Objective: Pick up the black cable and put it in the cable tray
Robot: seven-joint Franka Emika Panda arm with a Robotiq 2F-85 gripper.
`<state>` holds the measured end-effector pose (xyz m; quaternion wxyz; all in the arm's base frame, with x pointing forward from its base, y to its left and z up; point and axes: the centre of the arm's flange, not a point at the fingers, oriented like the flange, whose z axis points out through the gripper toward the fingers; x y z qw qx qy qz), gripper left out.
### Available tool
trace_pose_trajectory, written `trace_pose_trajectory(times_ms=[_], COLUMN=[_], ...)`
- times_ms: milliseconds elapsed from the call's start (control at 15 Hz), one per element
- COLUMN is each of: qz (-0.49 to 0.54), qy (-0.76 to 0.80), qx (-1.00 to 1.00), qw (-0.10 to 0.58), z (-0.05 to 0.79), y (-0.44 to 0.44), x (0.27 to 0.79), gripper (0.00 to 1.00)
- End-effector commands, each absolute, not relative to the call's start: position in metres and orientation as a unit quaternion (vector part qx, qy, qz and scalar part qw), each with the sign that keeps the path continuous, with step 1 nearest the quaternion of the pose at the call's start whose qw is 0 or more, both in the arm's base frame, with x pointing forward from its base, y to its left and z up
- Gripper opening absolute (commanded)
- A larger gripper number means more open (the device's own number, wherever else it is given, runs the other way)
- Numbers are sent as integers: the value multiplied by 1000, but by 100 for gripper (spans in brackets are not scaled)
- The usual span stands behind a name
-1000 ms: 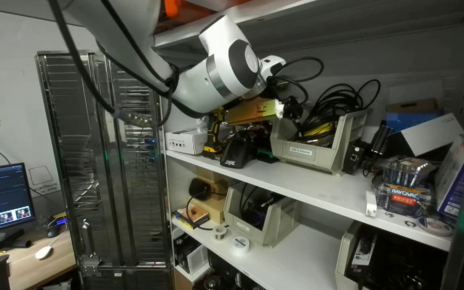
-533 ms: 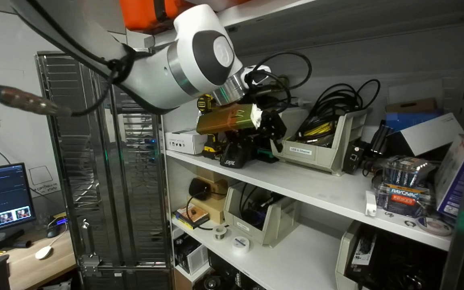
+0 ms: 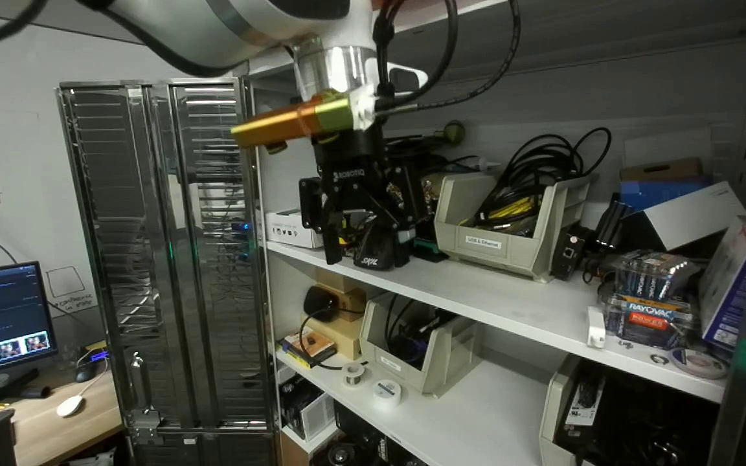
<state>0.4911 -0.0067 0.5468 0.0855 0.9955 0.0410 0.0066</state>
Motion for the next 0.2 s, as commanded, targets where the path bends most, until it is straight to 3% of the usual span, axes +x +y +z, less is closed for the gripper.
trace_pose_trajectory(times_ms=[0, 133], qz=[-16, -34], qy=[39, 38], qx=[996, 997], qw=[75, 63], z=[556, 571], y=[-11, -17], x=[483, 475], gripper=[100, 100])
